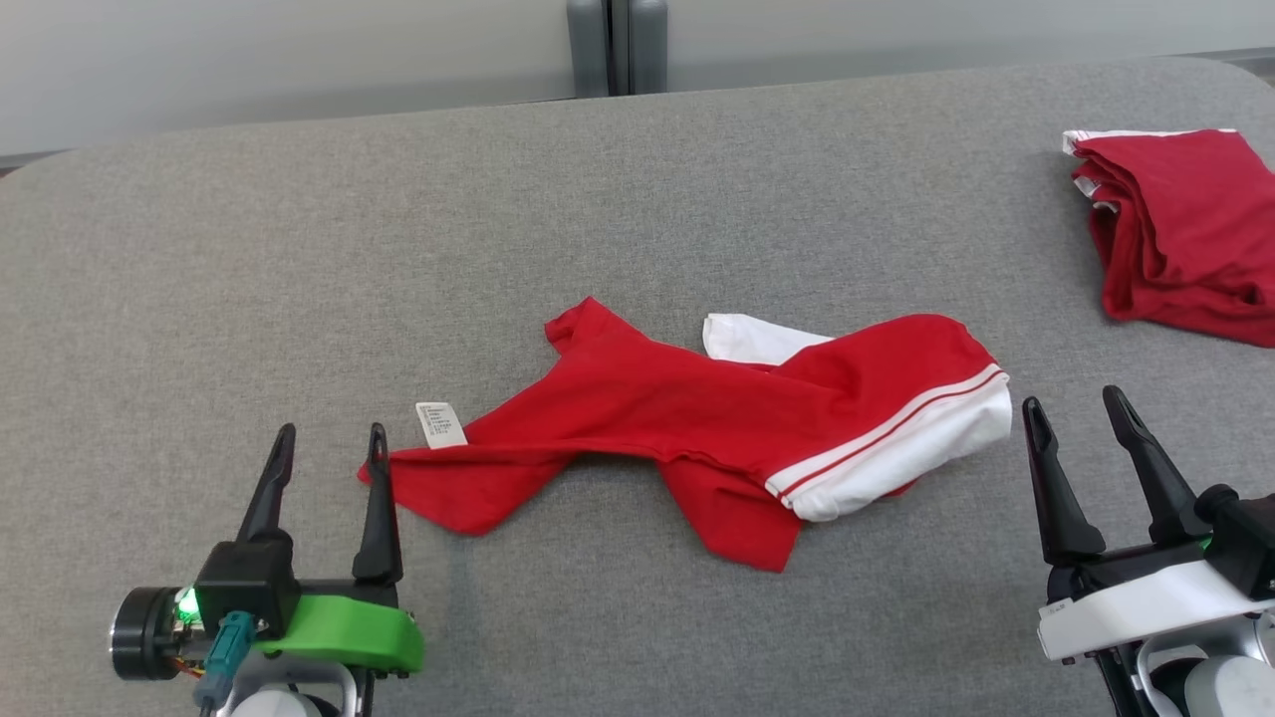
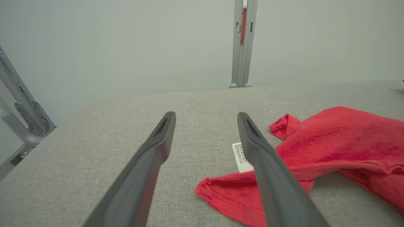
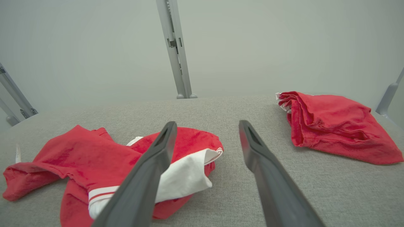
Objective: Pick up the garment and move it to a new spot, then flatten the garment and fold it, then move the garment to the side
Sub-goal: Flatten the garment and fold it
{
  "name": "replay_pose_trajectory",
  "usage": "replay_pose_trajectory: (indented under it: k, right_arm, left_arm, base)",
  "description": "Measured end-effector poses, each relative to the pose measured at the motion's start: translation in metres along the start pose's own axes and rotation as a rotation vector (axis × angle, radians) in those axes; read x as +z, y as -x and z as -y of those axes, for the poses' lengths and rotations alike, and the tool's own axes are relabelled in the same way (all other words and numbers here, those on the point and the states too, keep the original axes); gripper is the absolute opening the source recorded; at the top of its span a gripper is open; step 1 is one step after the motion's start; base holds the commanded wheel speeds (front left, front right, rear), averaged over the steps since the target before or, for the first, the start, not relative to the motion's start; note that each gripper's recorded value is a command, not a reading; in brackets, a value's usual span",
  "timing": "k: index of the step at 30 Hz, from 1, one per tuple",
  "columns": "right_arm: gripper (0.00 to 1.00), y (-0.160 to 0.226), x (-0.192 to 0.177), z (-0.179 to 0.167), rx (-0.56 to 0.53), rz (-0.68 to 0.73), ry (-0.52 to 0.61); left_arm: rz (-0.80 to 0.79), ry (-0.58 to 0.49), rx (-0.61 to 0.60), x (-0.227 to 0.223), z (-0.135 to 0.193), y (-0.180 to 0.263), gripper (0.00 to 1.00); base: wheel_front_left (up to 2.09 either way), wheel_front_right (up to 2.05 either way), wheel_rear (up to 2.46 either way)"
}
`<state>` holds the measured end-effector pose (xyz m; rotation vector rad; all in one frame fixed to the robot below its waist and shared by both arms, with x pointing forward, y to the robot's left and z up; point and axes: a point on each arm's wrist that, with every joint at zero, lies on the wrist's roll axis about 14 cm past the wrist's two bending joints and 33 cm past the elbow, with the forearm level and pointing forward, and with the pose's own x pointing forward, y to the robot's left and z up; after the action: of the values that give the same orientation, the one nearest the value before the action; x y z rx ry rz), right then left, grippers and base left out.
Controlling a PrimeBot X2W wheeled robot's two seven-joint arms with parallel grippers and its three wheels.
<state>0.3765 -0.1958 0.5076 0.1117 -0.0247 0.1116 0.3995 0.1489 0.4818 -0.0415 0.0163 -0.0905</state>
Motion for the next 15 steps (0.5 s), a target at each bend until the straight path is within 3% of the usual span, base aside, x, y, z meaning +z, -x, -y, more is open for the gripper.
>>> replay_pose_trajectory:
  k: [9,15]
  right_arm:
    - [1.0,-0.01,-0.011,0.002,0.002,-0.028,-0.001]
    - [1.0,-0.013,-0.022,0.01,-0.02,-0.057,-0.005]
  left_arm:
    - [-0.345,0.018,-0.068,-0.075,0.01,-0.004,1.0]
    - [-0.424,0.001,-0.05,-0.1,-0.003,-0.014,1.0]
  base:
    - [0.0,0.0,0.0]
    - [0.0,0.0,0.0]
